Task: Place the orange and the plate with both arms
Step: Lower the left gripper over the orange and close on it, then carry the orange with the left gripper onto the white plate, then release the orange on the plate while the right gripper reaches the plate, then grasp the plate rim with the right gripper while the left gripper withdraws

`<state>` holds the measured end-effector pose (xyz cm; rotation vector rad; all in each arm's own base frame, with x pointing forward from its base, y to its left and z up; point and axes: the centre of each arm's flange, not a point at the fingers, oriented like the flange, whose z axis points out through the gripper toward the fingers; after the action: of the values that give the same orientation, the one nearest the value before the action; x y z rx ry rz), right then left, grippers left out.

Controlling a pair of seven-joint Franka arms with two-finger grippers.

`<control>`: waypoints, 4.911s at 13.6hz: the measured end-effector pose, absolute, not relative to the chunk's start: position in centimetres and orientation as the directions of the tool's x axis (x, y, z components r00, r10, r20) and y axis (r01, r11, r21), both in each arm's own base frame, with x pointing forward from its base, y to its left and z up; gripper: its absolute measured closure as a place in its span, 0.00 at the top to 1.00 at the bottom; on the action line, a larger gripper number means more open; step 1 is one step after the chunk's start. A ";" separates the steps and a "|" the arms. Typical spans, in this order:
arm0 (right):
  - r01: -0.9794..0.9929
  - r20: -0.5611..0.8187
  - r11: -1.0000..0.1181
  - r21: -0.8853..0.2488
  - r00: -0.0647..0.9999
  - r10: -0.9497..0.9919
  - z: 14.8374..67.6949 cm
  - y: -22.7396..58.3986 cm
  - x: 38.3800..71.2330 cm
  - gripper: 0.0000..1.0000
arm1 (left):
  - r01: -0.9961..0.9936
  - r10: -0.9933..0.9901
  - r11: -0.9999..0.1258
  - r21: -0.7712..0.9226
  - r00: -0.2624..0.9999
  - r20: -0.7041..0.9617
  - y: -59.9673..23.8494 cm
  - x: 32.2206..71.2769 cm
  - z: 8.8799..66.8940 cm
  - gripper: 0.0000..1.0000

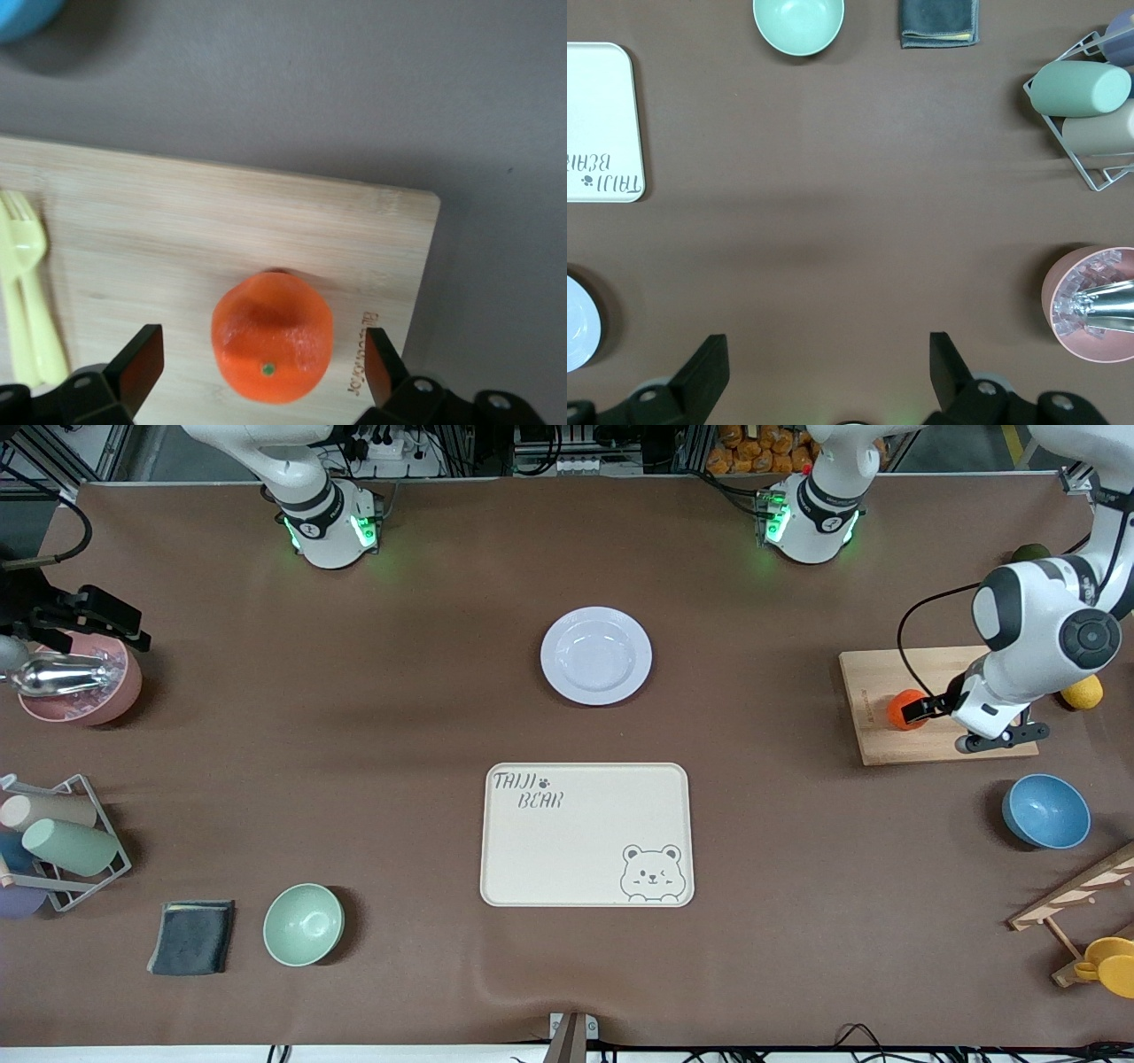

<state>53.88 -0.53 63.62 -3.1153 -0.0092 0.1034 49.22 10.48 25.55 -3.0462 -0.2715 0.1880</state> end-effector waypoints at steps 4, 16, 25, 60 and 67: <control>0.019 -0.071 -1.000 -0.025 0.997 0.021 63.1 0.2 54.0 1.00 | 0.170 0.181 -0.982 -0.086 0.974 -0.139 10.5 49.1 24.0 1.00; 0.034 -0.100 -0.999 -0.027 0.994 0.036 61.1 1.1 54.3 1.00 | 0.148 0.162 -0.985 -0.083 0.965 -0.207 11.6 48.4 19.8 0.73; 0.078 -0.125 -0.995 -0.062 0.989 0.085 57.6 4.3 55.1 1.00 | -0.100 -0.098 -0.994 -0.035 0.994 -0.047 -5.4 54.0 27.9 0.73; -0.095 -0.366 -0.803 -0.589 0.917 0.160 33.2 9.4 51.8 1.00 | 0.567 0.576 -0.818 -0.100 0.809 -0.117 -44.4 44.2 29.4 1.00; -0.143 -0.334 -0.705 -0.695 0.932 0.141 23.4 15.4 45.5 1.00 | 0.496 0.497 -0.868 -0.032 0.868 -0.015 -30.5 56.1 48.8 1.00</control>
<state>45.53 15.41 23.41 -2.3058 0.0014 0.4700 56.07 -30.53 48.83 -3.0099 -0.8003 0.0357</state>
